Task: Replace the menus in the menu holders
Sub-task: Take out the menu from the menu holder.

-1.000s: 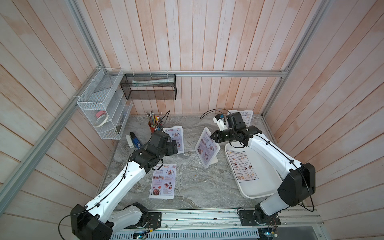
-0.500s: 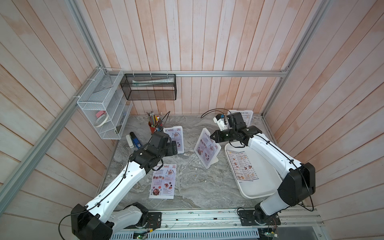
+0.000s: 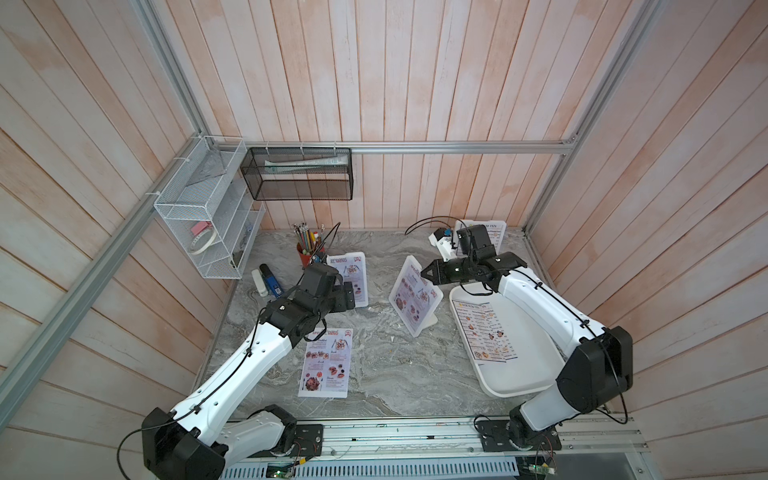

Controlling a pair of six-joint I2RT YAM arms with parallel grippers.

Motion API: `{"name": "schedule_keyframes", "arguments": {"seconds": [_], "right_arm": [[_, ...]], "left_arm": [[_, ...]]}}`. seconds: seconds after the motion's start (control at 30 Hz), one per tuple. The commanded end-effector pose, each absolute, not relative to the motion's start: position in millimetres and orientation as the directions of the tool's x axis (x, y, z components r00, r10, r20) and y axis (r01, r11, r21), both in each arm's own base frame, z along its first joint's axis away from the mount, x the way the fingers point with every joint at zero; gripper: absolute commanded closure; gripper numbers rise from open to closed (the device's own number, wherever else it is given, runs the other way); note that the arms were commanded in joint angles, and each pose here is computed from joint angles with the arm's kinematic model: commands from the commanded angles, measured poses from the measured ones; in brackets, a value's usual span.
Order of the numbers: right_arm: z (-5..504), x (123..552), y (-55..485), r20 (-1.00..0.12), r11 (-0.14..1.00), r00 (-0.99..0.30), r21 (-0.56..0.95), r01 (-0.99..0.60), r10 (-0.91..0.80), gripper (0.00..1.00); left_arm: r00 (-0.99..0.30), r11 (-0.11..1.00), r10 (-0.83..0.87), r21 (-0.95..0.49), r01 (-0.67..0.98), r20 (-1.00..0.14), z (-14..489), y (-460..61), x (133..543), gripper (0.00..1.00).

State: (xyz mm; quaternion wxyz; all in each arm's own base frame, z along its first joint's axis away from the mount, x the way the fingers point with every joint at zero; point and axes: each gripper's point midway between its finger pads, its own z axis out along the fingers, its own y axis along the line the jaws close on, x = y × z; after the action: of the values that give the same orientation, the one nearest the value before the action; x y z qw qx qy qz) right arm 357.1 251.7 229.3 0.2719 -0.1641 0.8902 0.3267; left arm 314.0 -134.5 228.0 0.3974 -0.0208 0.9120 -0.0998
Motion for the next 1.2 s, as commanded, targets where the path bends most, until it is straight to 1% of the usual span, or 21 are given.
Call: {"name": "schedule_keyframes", "arguments": {"seconds": [0.0,0.23,0.4,0.57,0.8,0.93,1.1,1.17], "right_arm": [[253,356,256,-0.637,0.690,-0.766,0.516,-0.508,-0.086,0.91],[254,356,256,-0.637,0.687,-0.766,0.519,-0.508,-0.086,0.90],[254,358,254,-0.641,0.701,-0.762,0.504,-0.505,-0.089,0.93],[268,361,251,-0.670,0.708,-0.738,0.482,-0.517,-0.083,0.96],[315,367,244,-0.739,0.706,-0.672,0.446,-0.550,-0.056,0.99],[354,365,241,-0.791,0.699,-0.609,0.406,-0.589,-0.053,1.00],[410,353,244,-0.852,0.656,-0.522,0.376,-0.655,-0.032,1.00],[427,341,255,-0.871,0.619,-0.490,0.366,-0.695,-0.035,1.00]], "left_arm": [[-0.676,0.977,-0.121,-0.207,0.048,-0.727,231,-137,319,0.08],[-0.673,0.978,-0.116,-0.204,0.052,-0.731,234,-138,321,0.08],[-0.673,0.978,-0.116,-0.203,0.052,-0.730,234,-138,321,0.08],[-0.670,0.978,-0.117,-0.203,0.052,-0.733,235,-138,321,0.08],[-0.654,0.980,-0.120,-0.193,0.041,-0.747,246,-134,322,0.08],[-0.641,0.983,-0.129,-0.184,0.020,-0.757,253,-125,323,0.08],[-0.628,0.983,-0.151,-0.185,-0.011,-0.764,260,-111,324,0.08],[-0.622,0.984,-0.157,-0.176,-0.031,-0.767,261,-104,324,0.07]]}}
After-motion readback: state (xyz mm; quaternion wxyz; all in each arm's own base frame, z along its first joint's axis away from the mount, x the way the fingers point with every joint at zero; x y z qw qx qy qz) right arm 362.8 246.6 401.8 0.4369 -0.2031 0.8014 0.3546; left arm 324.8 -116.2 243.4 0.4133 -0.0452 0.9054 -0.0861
